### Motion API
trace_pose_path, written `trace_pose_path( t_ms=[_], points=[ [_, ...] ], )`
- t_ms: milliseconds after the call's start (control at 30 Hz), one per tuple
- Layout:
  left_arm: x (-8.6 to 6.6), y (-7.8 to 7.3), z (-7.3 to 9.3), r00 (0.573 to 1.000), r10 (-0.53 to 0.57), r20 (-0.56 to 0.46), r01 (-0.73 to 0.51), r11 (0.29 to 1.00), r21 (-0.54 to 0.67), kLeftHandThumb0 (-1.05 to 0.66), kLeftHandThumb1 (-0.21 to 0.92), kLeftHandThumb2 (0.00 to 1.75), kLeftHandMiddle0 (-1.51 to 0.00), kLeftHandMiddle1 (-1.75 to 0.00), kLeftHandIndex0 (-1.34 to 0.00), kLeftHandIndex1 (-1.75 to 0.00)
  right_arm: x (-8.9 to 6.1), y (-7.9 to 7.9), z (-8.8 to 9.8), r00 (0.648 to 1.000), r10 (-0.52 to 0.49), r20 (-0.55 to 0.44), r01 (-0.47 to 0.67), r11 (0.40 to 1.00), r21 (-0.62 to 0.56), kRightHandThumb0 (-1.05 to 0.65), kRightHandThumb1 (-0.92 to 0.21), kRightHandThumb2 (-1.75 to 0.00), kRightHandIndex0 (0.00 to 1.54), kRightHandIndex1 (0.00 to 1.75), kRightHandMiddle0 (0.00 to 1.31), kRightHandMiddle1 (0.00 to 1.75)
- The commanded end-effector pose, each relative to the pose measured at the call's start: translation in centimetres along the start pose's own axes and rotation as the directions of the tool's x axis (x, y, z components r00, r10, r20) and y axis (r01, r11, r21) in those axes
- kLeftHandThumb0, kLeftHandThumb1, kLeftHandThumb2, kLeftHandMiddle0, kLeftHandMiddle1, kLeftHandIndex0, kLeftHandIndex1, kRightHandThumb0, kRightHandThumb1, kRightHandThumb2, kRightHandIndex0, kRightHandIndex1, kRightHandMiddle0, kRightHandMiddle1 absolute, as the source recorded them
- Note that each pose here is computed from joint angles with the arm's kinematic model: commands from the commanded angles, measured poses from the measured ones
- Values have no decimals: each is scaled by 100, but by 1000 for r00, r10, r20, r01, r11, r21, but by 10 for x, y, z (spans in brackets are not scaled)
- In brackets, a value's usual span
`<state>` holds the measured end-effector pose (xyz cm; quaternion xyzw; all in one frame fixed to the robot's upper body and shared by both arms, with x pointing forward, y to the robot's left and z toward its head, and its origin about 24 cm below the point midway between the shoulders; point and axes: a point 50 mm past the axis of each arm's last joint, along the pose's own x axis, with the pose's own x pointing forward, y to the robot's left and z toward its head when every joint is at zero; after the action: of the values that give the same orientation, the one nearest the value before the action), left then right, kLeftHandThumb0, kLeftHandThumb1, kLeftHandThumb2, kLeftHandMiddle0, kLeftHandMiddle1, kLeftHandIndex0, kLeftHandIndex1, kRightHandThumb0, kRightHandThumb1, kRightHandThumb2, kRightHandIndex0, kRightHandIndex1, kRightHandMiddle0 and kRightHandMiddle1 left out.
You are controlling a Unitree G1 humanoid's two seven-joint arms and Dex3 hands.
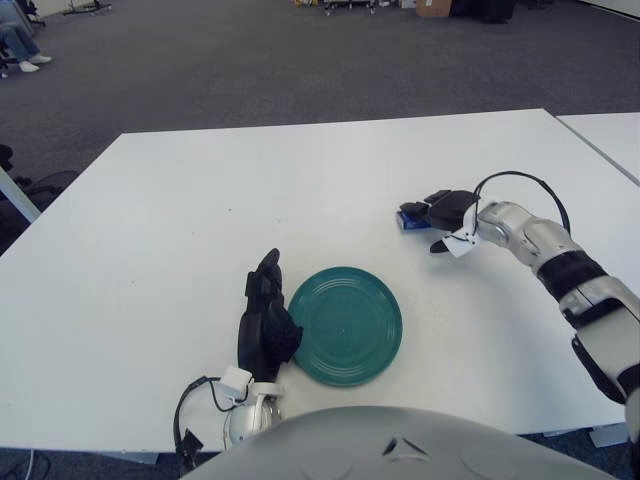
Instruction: Put the gum into the plate.
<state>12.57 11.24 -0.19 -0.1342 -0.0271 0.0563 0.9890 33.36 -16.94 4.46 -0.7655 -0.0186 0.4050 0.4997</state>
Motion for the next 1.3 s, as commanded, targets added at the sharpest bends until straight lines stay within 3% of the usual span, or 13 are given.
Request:
trace_pose_path(
  t_ms=[0,200,400,900,1067,1100,1167,1267],
  points=[
    [-4,-4,-12,997,35,-69,-37,999,-33,-105,92,95,-17,0,0,-61,6,5,3,999,34,1,-34,999,-12,-83,-92,-67,14,1,1,4],
    [-3,-4,-12,997,36,-61,-39,998,-47,-105,92,94,-19,-1,0,-65,11,-1,3,1000,26,-17,-26,1000,5,-80,-92,-64,18,3,4,7],
    [-3,-5,-11,998,37,-55,-40,998,-54,-105,92,94,-20,-1,0,-70,17,-1,2,998,31,-45,-30,999,18,-77,-92,-63,23,2,0,22],
    [-2,-6,-9,999,29,-43,-33,996,-79,-105,92,94,-26,-2,0,-82,27,7,1,996,-3,-90,9,998,65,-74,-92,-71,38,4,0,41],
    [-2,-7,-7,999,19,-43,-22,997,-68,-105,92,94,-27,-2,0,-80,30,12,0,988,-81,-131,89,994,57,-70,-92,-68,52,12,0,48],
    [-2,-7,-7,999,17,-43,-20,998,-65,-105,92,94,-27,-2,0,-80,30,12,0,986,-95,-140,103,993,52,-69,-92,-67,51,18,0,52],
    [-2,-7,-7,999,14,-45,-17,998,-60,-105,92,94,-27,-2,0,-78,30,15,-3,977,-123,-173,132,990,43,-68,-92,-65,40,59,0,66],
    [-1,-7,-6,999,12,-48,-15,998,-59,-105,92,94,-27,-1,0,-76,31,16,-4,969,-148,-198,159,986,40,-66,-92,-64,34,92,0,85]
  ],
)
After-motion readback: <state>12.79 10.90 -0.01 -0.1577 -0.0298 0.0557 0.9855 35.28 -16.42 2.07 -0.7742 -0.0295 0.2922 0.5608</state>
